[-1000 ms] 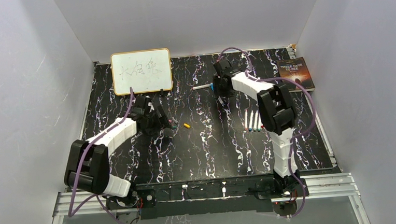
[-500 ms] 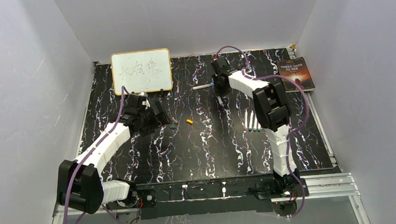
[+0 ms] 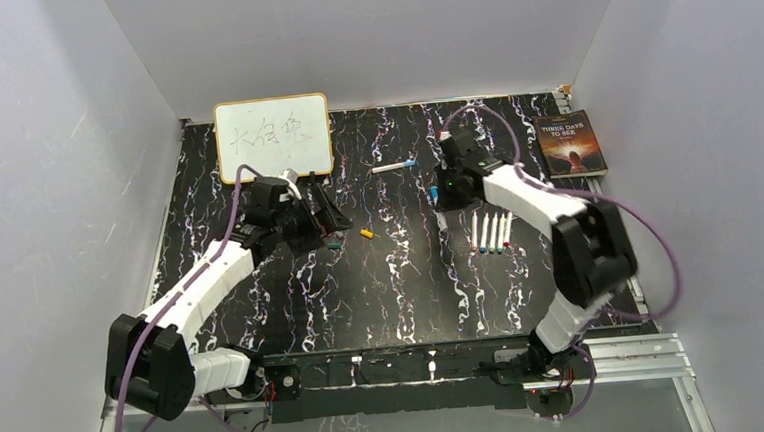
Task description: Open the pen caps
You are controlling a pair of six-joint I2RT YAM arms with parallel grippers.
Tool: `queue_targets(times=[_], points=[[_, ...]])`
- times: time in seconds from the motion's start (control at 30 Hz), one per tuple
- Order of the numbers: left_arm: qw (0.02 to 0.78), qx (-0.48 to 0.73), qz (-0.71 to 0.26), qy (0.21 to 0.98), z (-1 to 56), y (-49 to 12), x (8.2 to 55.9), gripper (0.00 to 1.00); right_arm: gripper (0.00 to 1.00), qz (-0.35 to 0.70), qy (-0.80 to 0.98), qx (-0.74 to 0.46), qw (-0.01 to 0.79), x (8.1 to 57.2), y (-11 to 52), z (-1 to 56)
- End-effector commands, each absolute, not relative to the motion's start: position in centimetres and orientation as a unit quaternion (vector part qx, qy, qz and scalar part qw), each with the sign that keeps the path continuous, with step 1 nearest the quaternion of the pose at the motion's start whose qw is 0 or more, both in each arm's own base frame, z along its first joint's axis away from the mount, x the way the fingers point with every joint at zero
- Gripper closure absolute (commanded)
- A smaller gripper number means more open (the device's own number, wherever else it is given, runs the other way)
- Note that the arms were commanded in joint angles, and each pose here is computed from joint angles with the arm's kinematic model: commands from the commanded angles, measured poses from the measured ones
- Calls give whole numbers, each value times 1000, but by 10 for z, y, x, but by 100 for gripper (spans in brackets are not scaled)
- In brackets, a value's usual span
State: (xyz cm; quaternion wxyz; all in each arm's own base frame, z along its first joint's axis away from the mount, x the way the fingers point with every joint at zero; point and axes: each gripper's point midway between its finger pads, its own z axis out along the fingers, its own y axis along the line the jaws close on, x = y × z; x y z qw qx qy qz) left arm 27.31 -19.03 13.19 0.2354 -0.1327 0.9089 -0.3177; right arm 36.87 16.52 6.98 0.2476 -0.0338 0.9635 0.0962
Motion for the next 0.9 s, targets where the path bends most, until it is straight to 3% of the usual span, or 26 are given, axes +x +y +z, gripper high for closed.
queue_targets(times=[0.0, 0.37, 0.73, 0.87], points=[[232, -119, -382, 887, 155, -231, 272, 2, 100, 191, 929, -37, 316, 342, 186, 143], [217, -104, -420, 875, 156, -297, 262, 2, 100, 323, 891, -92, 306, 221, 258, 180], [218, -84, -417, 878, 154, -321, 245, 3, 100, 331, 887, -103, 306, 203, 277, 186], [213, -81, -420, 878, 151, -328, 241, 16, 100, 330, 886, -103, 309, 203, 282, 187]])
